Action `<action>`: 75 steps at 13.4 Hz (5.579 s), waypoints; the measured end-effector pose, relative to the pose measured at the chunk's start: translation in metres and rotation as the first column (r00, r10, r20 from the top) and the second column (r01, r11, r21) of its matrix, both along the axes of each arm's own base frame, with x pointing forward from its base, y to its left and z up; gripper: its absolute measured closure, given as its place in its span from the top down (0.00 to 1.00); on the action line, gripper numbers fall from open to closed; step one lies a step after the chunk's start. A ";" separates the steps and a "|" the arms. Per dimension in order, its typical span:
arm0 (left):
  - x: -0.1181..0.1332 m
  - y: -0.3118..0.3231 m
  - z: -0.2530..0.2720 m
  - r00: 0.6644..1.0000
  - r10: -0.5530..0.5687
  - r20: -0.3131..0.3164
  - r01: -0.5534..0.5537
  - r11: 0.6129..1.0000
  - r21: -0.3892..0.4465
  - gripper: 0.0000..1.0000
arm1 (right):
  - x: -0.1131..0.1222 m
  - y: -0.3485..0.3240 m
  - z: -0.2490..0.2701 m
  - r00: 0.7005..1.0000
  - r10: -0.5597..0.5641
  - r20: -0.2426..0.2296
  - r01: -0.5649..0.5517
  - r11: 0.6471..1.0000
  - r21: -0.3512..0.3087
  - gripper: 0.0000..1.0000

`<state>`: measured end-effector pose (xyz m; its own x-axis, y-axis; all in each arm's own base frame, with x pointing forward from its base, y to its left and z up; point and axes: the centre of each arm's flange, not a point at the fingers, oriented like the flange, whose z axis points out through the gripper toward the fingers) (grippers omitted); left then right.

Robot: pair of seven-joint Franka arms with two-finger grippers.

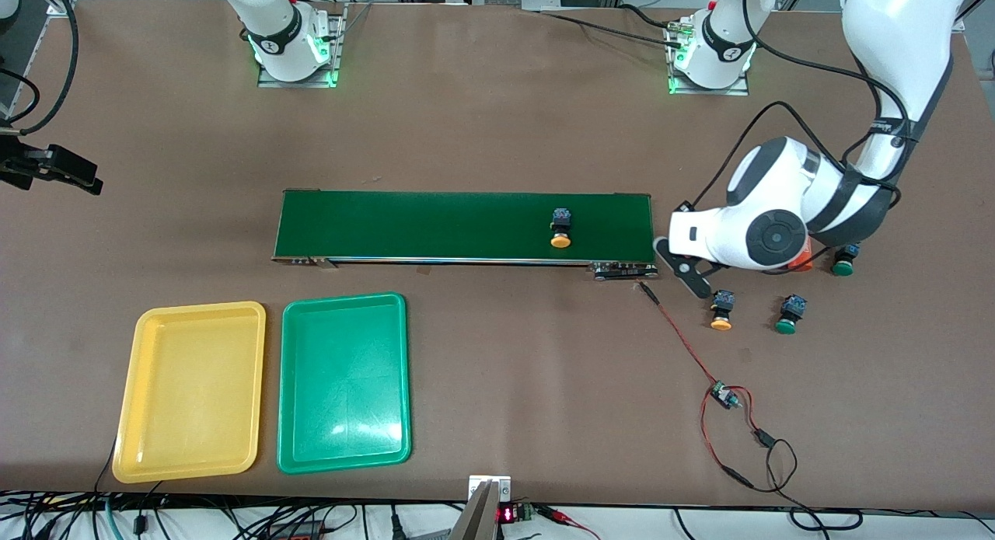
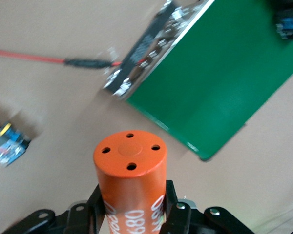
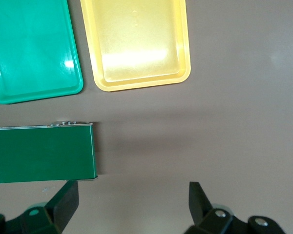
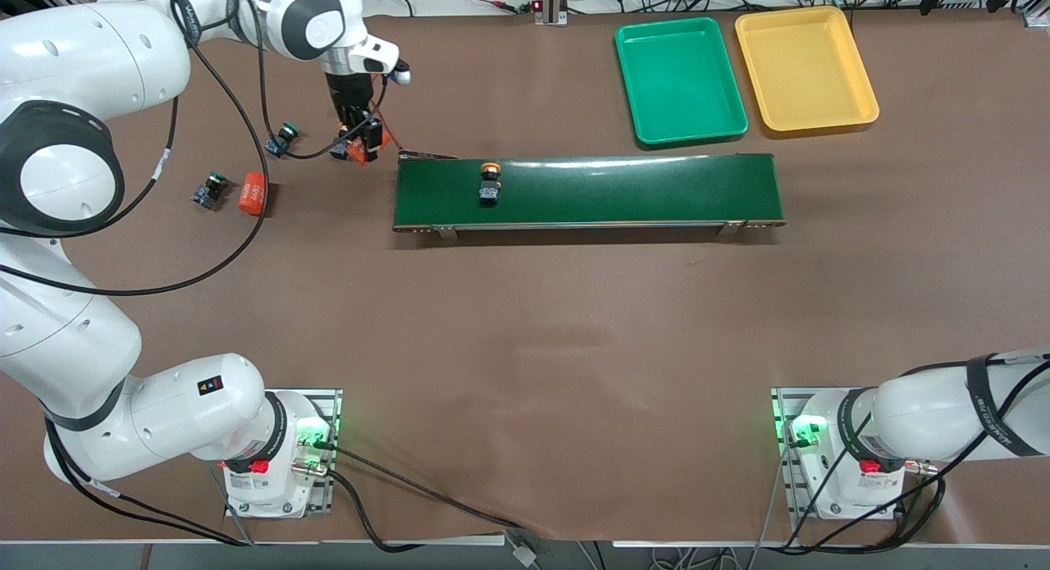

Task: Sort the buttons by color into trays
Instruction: 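Place the orange cylinder on the conveyor with the left gripper, then return the left gripper and grasp the second yellow-capped button, then carry the yellow button to the conveyor while the right gripper grasps another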

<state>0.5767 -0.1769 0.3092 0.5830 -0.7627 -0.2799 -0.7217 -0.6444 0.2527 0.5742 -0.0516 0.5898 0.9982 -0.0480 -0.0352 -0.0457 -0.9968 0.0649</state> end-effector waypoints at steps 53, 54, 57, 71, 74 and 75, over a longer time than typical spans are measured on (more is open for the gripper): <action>0.069 0.117 -0.139 0.840 0.477 0.258 -0.513 0.853 0.094 0.41 | 0.023 0.312 -0.201 0.988 0.057 -0.145 -0.050 0.998 0.049 1.00; 0.068 0.115 -0.138 0.841 0.479 0.252 -0.515 0.851 0.104 0.41 | 0.020 0.327 -0.206 0.990 0.040 -0.133 -0.035 0.998 0.045 1.00; 0.066 0.083 -0.102 0.829 0.511 0.228 -0.548 0.824 0.146 0.41 | 0.004 0.379 -0.228 0.994 -0.035 -0.102 0.038 0.999 0.026 1.00; -0.014 -0.057 -0.038 0.756 0.648 0.092 -0.647 0.719 0.254 0.41 | -0.051 0.481 -0.325 0.990 -0.105 -0.090 0.102 0.994 -0.044 1.00; -0.035 -0.072 -0.059 0.748 0.657 0.088 -0.657 0.716 0.236 0.41 | -0.053 0.478 -0.335 0.990 -0.101 -0.102 0.095 0.994 -0.057 0.88; -0.039 -0.074 -0.064 0.750 0.656 0.085 -0.654 0.718 0.237 0.41 | -0.053 0.478 -0.339 0.990 -0.093 -0.108 0.086 0.994 -0.061 0.86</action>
<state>0.5375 -0.2507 0.2457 0.9101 -0.1002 -0.4022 -0.0961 -0.9949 0.0305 0.5209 0.4260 0.2508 0.9800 -0.1420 -0.1396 -0.1240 -0.9837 0.1300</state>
